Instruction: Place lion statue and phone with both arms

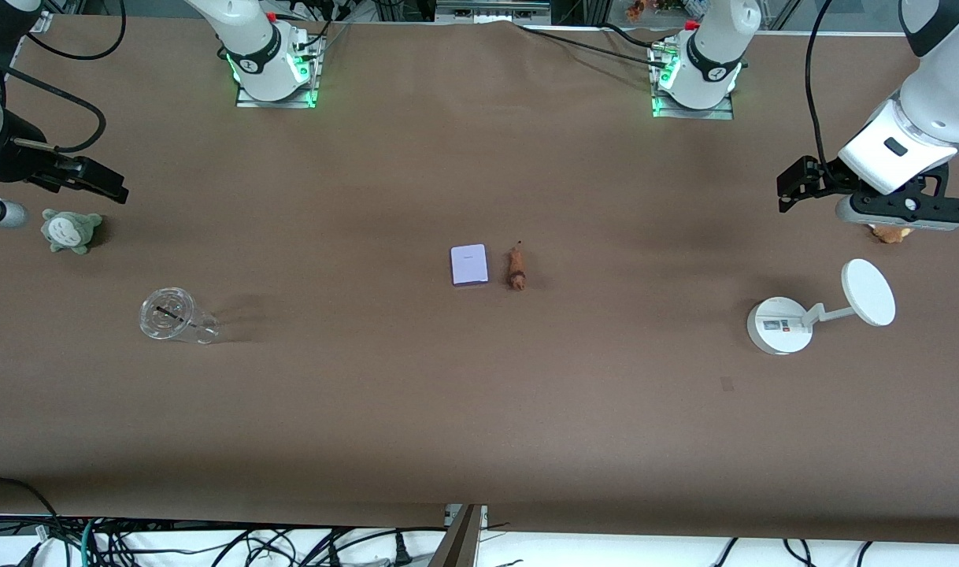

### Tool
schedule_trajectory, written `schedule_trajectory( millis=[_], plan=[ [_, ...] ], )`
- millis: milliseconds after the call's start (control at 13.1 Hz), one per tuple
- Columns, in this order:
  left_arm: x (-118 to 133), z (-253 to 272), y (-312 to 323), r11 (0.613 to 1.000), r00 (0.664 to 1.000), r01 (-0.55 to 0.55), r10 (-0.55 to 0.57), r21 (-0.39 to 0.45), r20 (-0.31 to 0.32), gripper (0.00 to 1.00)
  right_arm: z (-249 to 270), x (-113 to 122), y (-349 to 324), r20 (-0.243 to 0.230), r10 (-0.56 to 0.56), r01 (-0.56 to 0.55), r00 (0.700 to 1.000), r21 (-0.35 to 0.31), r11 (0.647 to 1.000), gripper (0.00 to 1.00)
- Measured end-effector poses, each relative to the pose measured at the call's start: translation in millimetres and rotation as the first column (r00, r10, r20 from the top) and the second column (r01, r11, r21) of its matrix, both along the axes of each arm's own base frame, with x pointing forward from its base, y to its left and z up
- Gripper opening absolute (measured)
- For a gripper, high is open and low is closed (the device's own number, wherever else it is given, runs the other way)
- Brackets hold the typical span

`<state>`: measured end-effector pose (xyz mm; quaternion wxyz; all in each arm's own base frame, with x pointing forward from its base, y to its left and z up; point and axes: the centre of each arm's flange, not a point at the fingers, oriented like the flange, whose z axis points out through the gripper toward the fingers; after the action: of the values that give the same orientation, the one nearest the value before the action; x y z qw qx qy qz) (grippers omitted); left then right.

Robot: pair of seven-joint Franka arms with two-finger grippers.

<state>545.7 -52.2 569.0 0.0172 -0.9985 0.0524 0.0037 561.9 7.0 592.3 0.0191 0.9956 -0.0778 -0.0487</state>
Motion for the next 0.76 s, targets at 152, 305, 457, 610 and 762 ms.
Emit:
schedule_trajectory(
  millis=[152,305,457,610,762],
  plan=[
    [0.0,0.0,0.0,1.000,1.000,0.000,0.000,0.000,0.000,1.00,0.0,0.0,0.0,0.000,0.000,0.000,1.000,0.000,1.000,1.00],
    [0.0,0.0,0.0,1.000,1.000,0.000,0.000,0.000,0.000,1.00,0.0,0.0,-0.1,0.000,0.000,0.000,1.000,0.000,1.000,1.00],
    [0.0,0.0,0.0,1.000,1.000,0.000,0.000,0.000,0.000,1.00,-0.6,0.3,0.0,-0.001,0.000,0.000,1.000,0.000,1.000,1.00],
    [-0.1,0.0,0.0,1.000,1.000,0.000,0.000,0.000,-0.001,1.00,-3.7,1.7,0.0,-0.007,0.000,0.000,1.000,0.000,1.000,1.00],
    [-0.1,0.0,0.0,1.000,1.000,0.000,0.000,0.000,-0.001,1.00,-6.2,2.9,0.1,-0.011,0.000,0.000,1.000,0.000,1.000,1.00]
  ],
)
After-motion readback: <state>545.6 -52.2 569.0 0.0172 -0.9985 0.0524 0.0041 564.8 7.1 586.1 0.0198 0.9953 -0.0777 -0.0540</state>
